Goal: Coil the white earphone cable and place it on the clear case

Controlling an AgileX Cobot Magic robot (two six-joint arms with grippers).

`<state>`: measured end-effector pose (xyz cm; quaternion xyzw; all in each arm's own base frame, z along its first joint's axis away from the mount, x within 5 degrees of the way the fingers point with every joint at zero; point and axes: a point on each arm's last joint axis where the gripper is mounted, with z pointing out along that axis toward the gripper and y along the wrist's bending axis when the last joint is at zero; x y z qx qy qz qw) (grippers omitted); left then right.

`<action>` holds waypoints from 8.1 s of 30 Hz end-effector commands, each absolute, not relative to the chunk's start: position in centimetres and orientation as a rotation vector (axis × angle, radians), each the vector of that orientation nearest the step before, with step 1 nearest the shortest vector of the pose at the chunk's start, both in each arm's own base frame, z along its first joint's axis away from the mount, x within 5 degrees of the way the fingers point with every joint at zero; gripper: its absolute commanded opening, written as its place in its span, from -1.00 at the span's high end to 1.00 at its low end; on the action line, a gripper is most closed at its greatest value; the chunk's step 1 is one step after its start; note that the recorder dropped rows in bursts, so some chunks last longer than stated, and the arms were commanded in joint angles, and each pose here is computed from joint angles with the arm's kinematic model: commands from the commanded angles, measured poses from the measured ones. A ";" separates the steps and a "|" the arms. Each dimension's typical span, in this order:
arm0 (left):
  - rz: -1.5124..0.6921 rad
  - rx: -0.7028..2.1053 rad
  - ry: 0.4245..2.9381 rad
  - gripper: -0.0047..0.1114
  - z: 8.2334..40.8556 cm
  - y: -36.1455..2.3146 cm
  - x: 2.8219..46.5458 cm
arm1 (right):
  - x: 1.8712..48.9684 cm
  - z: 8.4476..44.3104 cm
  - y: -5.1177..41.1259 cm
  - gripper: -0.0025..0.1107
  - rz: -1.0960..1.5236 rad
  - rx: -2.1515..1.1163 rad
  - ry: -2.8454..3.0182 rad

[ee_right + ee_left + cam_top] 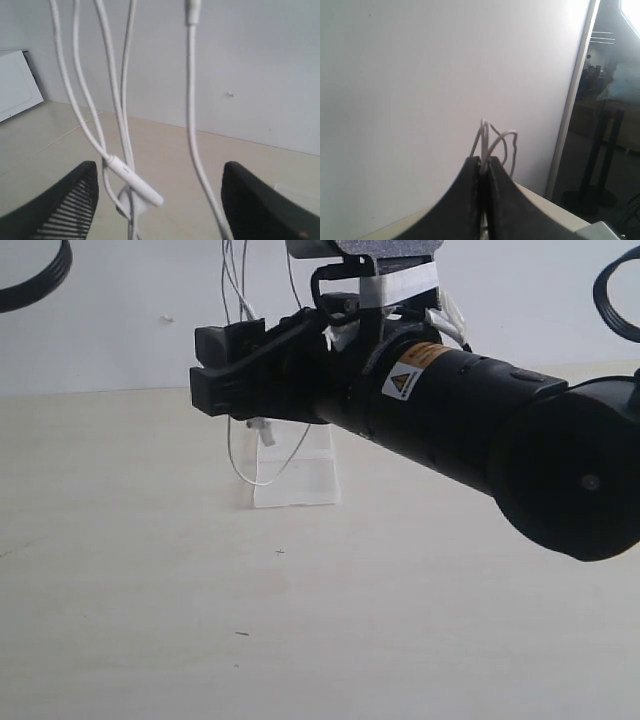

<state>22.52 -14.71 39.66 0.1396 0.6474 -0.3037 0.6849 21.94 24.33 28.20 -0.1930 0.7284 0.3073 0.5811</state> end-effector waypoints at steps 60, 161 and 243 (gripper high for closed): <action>-0.550 0.442 1.503 0.92 39.5 -15.3 22.1 | 21.8 29.8 25.1 -0.18 0.705 -0.572 1.758; -0.336 0.447 1.932 0.92 34.6 -10.6 16.7 | 22.0 34.7 19.5 0.96 0.343 -0.614 1.601; -0.122 0.223 2.110 -0.03 30.3 -6.5 19.6 | 38.0 32.5 25.9 0.96 0.194 -0.773 2.168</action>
